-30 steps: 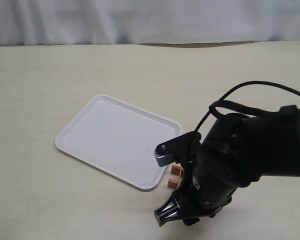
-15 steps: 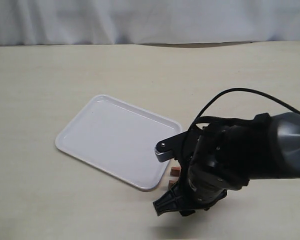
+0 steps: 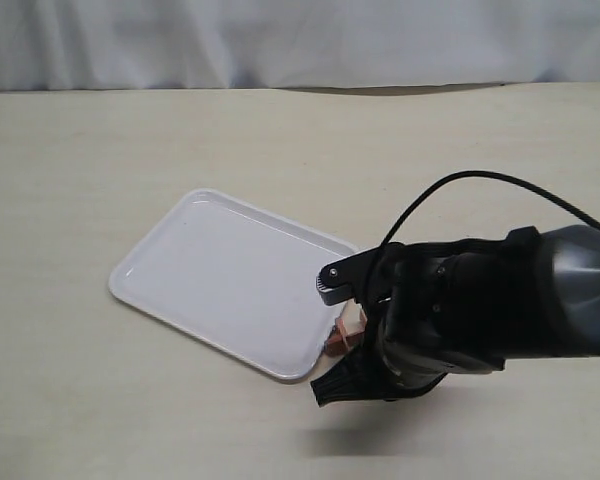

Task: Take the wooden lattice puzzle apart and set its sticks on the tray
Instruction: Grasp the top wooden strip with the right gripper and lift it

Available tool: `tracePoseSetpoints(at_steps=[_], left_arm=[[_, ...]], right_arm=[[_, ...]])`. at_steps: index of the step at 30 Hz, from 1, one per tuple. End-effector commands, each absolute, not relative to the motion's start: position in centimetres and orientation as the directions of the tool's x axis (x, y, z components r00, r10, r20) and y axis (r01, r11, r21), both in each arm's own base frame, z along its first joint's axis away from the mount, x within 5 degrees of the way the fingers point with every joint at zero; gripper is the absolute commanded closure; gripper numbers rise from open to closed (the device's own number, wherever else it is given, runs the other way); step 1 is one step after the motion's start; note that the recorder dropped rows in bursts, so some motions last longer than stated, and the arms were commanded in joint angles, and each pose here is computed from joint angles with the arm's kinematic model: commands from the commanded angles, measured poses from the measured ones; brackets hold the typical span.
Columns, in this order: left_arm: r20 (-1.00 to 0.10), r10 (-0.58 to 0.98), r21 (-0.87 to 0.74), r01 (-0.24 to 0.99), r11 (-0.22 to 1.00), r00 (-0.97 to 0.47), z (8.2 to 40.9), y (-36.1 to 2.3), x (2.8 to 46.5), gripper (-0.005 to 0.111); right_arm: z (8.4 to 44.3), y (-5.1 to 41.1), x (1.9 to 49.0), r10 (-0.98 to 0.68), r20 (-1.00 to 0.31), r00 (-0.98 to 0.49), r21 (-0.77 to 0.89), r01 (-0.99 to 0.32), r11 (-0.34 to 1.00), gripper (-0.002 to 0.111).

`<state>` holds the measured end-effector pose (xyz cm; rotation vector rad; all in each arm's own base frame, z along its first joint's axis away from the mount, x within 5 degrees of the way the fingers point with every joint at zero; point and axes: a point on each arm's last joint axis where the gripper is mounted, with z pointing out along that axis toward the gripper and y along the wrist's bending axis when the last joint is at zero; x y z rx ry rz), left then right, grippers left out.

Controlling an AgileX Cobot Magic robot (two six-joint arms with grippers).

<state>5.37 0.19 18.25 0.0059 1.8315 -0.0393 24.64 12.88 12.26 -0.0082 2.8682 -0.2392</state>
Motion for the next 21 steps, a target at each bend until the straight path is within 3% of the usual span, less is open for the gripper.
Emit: tracePoseSetpoints(at_steps=[1, 11, 21], left_arm=[[-0.966, -0.02, -0.03, 0.033, 0.999, -0.257, 18.2, 0.1, 5.4, 0.107], [-0.966, -0.02, -0.03, 0.033, 0.999, -0.257, 18.2, 0.1, 5.4, 0.107], [-0.967, -0.019, -0.028, 0.034, 0.999, -0.254, 18.2, 0.1, 5.4, 0.107]], right_arm=[[12.3, 12.5, 24.8, -0.01, -0.283, -0.959, -0.191, 0.046, 0.981, 0.104], [13.4, 11.6, 24.6, -0.065, -0.282, -0.957, -0.283, 0.019, 0.959, 0.104], [16.9, 11.5, 24.4, -0.123, -0.371, -0.921, -0.243, -0.032, 0.969, 0.104]])
